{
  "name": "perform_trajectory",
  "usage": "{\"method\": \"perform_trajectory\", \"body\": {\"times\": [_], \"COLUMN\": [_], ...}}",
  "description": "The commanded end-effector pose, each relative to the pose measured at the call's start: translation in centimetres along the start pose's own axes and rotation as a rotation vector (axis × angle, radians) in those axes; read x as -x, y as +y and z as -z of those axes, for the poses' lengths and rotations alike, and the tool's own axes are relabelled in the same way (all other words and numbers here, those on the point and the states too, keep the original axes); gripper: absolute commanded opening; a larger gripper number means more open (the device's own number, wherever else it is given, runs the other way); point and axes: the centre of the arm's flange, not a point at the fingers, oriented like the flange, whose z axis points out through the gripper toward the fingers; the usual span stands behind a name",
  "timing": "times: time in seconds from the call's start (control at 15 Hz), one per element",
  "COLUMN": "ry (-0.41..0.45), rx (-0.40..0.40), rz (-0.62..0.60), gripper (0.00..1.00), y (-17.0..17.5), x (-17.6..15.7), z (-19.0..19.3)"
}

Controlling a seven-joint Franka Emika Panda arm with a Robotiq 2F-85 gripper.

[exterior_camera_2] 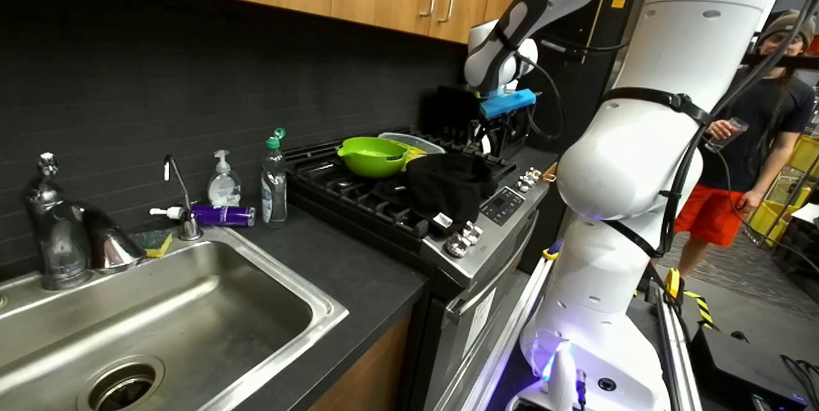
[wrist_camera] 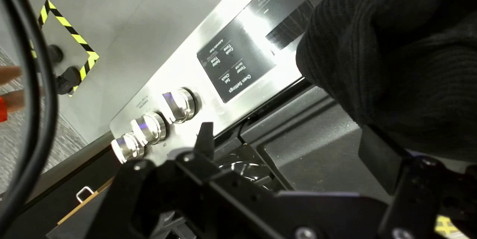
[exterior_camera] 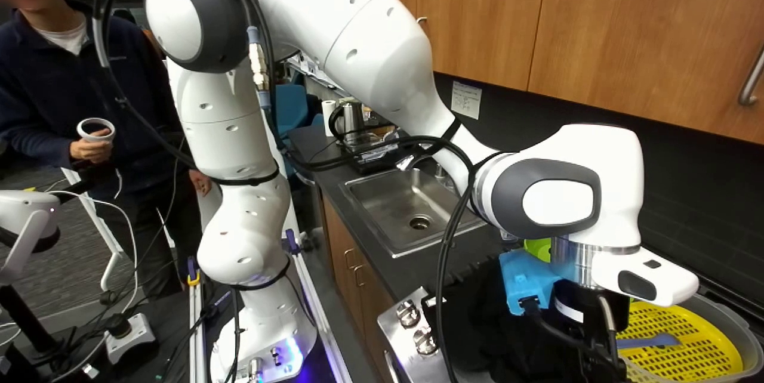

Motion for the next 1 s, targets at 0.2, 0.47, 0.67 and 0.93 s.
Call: {"method": "perform_trajectory", "body": {"times": [0.2,0.47,0.67,0.93], "ry": [0.001,0.004,-0.014,-0.048], "rx": [0.000,0.019,-0.015,-0.097], "rz": [-0.002,0.000,-0.013,-0.044], "gripper": [1.00,1.00,1.00,1.00], "y": [0.1,0.7,2.5,5.3], "x": [-0.1,-0.8,-1.4,-1.6], "z": [0.1,-0.2,-0.6,-1.5]}}
